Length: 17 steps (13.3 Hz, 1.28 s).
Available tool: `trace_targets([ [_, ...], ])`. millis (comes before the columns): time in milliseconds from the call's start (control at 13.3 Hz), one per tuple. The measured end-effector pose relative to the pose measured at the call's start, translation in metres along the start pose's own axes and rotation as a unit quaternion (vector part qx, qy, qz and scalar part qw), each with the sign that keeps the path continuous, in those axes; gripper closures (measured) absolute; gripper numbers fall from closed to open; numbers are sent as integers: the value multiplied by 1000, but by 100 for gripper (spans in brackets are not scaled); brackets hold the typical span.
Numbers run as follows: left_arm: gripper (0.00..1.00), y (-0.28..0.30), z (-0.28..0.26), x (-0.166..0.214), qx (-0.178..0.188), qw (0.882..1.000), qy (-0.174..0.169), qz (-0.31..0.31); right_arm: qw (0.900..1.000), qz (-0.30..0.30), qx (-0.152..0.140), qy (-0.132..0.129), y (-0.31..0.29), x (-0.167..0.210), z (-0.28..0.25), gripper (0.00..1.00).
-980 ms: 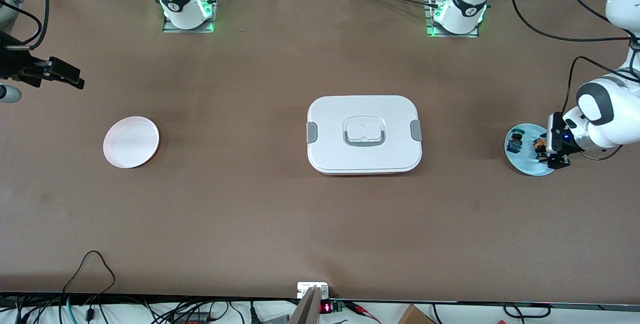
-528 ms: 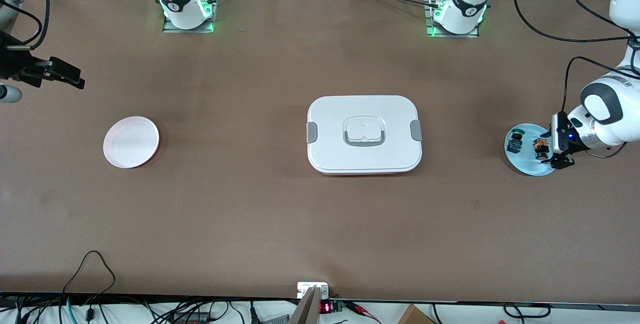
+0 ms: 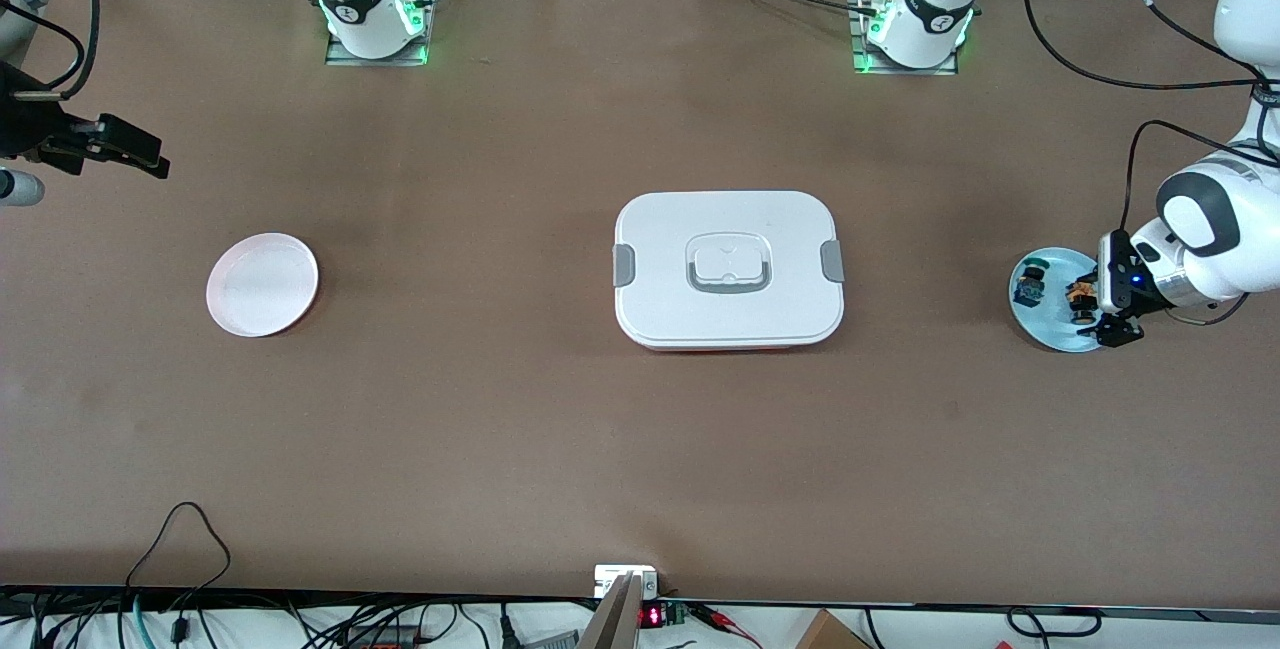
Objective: Transfer orange switch to right arm and place
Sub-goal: 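Lower the left gripper and grasp the orange switch on the plate, then lift the orange switch with the left gripper and carry it over the box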
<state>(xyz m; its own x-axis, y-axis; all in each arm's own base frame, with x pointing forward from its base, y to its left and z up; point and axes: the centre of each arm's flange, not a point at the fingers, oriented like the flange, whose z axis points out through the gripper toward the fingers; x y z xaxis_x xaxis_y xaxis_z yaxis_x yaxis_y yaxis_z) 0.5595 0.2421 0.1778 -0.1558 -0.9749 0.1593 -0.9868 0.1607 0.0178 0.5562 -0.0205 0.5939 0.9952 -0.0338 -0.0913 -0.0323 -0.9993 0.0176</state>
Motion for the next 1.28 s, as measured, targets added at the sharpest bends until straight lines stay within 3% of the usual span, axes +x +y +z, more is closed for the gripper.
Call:
trace_targets([
  [301,13,0,0,0,0,1000,0,0,1000,0,0,0,0,0,0,0],
  [452,28,0,-1,-1,1,1000,-1,0,1000,0,0,0,0,0,0,0],
  [1055,28,-8,-11,-1,2,1000,0,22,1000,0,0,0,0,0,0,0],
  [1281,28,-39,-48,14,-21,998,25,47,1000,0,0,0,0,0,0,0],
])
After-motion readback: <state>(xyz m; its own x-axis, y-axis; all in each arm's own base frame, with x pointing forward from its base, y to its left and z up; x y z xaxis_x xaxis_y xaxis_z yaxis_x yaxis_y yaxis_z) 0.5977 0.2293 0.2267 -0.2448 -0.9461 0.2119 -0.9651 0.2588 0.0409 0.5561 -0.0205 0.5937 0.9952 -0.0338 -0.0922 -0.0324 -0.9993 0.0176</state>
